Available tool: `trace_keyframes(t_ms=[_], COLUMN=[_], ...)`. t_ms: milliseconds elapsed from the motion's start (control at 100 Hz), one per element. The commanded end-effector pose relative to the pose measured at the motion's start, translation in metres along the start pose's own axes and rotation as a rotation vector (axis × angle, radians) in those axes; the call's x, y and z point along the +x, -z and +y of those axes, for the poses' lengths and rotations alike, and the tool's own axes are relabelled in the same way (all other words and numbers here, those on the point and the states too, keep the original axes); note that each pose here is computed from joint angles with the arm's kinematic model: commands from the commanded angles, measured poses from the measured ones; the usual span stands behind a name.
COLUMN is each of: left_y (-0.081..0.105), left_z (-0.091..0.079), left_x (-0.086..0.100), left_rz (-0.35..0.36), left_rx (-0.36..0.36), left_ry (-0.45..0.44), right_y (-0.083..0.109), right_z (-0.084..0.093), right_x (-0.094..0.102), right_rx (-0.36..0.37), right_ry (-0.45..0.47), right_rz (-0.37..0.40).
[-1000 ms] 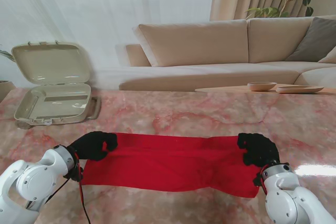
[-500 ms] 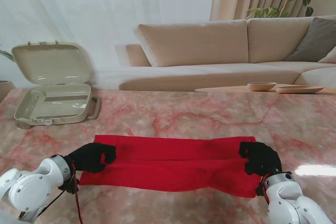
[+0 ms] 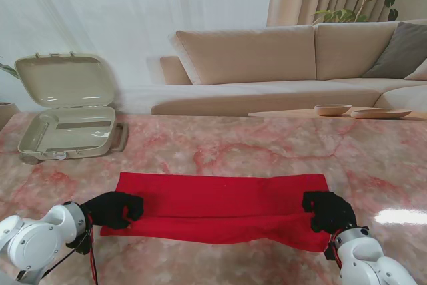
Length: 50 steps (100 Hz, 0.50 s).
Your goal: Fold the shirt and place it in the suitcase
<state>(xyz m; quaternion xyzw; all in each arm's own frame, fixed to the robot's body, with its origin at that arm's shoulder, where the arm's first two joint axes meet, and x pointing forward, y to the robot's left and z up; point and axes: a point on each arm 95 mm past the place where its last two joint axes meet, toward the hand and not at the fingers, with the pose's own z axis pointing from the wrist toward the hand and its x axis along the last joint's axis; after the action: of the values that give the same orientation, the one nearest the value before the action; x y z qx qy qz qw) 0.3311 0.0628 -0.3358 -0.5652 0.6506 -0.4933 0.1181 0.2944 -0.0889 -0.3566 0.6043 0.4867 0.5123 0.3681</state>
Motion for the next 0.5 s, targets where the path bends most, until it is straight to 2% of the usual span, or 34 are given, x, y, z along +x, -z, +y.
trace_keyframes(t_ms=[0,330,490], left_y=[0.002,0.008,0.012], left_z=[0.008,0.008,0.007], left_x=[-0.006,-0.009,-0.01], left_rz=[-0.02,-0.045,-0.072], left_rx=[-0.039,-0.129,-0.163], left_ry=[0.007,0.01,-0.022], right_y=[0.005,0.013,0.018], right_z=[-0.009,-0.013,-0.014], right_x=[-0.004,-0.007,-0.009], right_rx=[0.045,0.082,0.102], right_ry=[-0.007,-0.018,-0.027], right_rz=[-0.02,-0.052,-0.062])
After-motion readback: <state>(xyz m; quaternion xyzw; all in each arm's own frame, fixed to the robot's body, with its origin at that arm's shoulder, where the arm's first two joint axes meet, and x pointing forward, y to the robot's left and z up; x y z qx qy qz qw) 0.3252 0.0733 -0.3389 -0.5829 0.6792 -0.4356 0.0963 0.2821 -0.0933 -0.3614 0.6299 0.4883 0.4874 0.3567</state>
